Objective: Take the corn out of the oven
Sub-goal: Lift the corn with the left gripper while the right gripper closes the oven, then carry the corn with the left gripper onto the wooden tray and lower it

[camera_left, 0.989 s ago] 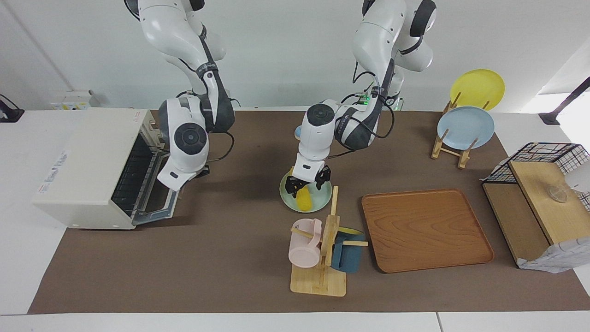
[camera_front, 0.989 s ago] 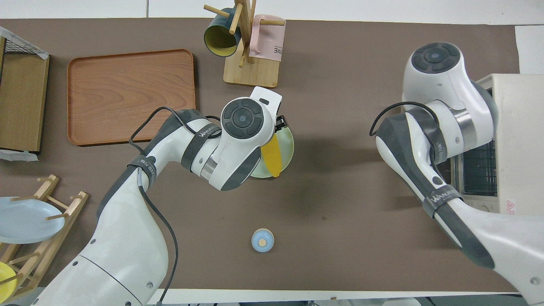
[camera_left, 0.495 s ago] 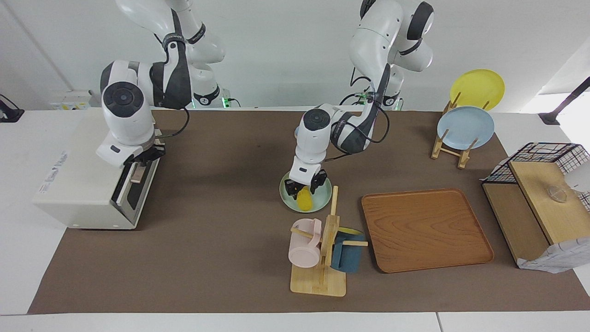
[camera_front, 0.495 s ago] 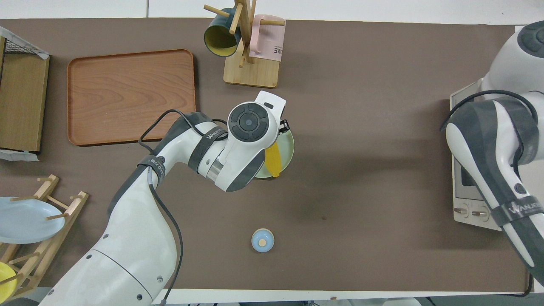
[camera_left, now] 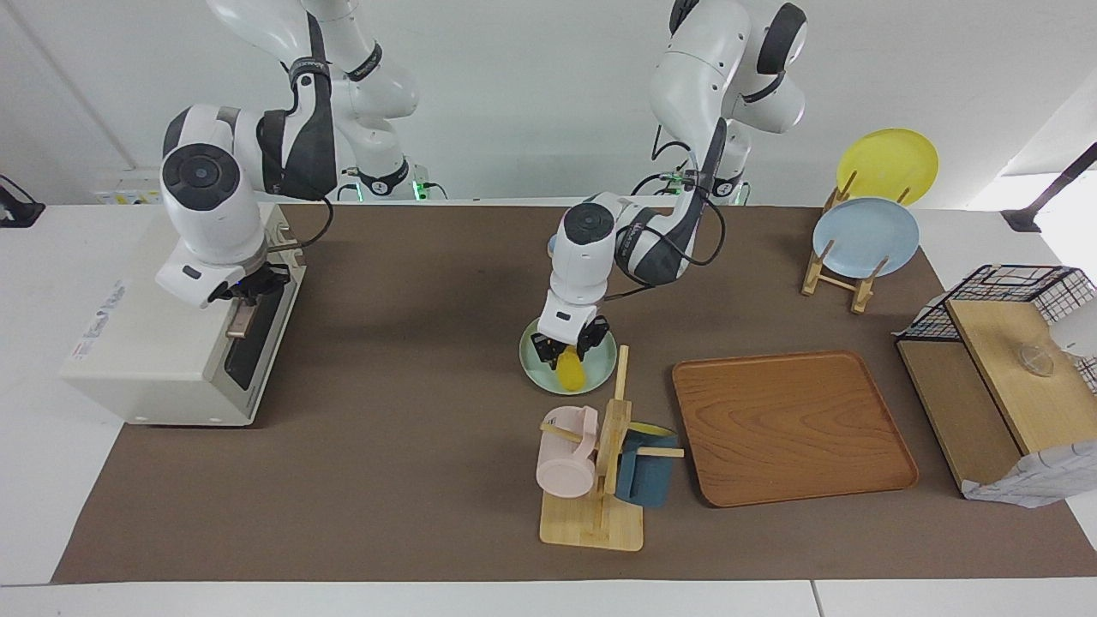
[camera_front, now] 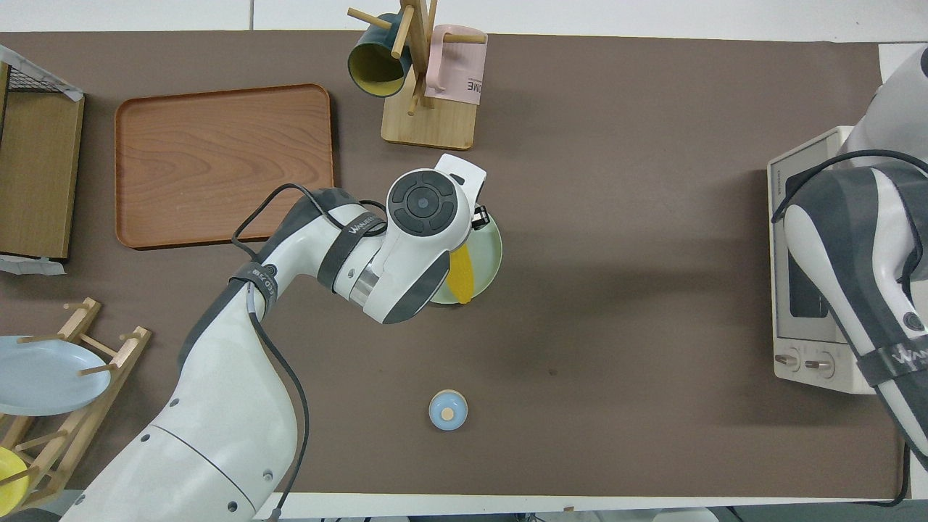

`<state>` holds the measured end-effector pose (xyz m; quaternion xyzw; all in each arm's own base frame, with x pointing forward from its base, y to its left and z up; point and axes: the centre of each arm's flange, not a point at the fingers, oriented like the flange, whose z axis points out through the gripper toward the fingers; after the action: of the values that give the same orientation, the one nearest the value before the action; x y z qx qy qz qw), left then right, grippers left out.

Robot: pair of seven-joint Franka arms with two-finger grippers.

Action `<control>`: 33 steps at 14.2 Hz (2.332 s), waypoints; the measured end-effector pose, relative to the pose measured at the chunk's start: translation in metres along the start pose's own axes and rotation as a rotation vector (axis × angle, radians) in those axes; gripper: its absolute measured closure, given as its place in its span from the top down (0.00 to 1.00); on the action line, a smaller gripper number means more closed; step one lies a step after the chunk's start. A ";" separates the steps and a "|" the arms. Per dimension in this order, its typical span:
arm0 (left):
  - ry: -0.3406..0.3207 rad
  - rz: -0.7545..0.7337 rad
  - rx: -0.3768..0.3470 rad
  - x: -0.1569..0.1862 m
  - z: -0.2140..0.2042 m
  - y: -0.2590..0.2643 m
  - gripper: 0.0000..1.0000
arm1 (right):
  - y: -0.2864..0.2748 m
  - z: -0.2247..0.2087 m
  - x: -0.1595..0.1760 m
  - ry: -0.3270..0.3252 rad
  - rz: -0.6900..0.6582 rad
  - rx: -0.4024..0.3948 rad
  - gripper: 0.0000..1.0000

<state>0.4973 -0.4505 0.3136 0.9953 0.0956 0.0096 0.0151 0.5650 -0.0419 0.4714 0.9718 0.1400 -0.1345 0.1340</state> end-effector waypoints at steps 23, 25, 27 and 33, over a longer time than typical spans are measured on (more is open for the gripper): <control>0.021 0.260 0.045 0.256 -0.027 -0.295 0.54 | 0.017 -0.183 -0.088 0.233 0.230 0.245 1.00; 0.015 0.259 0.044 0.257 -0.015 -0.294 0.54 | 0.024 -0.179 -0.090 0.225 0.245 0.249 1.00; -0.002 0.234 0.021 0.256 -0.015 -0.291 0.62 | 0.028 -0.176 -0.089 0.220 0.252 0.251 1.00; -0.096 0.224 0.002 0.211 -0.181 -0.297 1.00 | 0.038 -0.172 -0.093 0.214 0.273 0.256 1.00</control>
<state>0.6439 -0.1138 0.4883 0.9990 -0.0168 -0.0366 0.0178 0.5296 -0.0477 0.6670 0.9995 0.0025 -0.0280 0.0109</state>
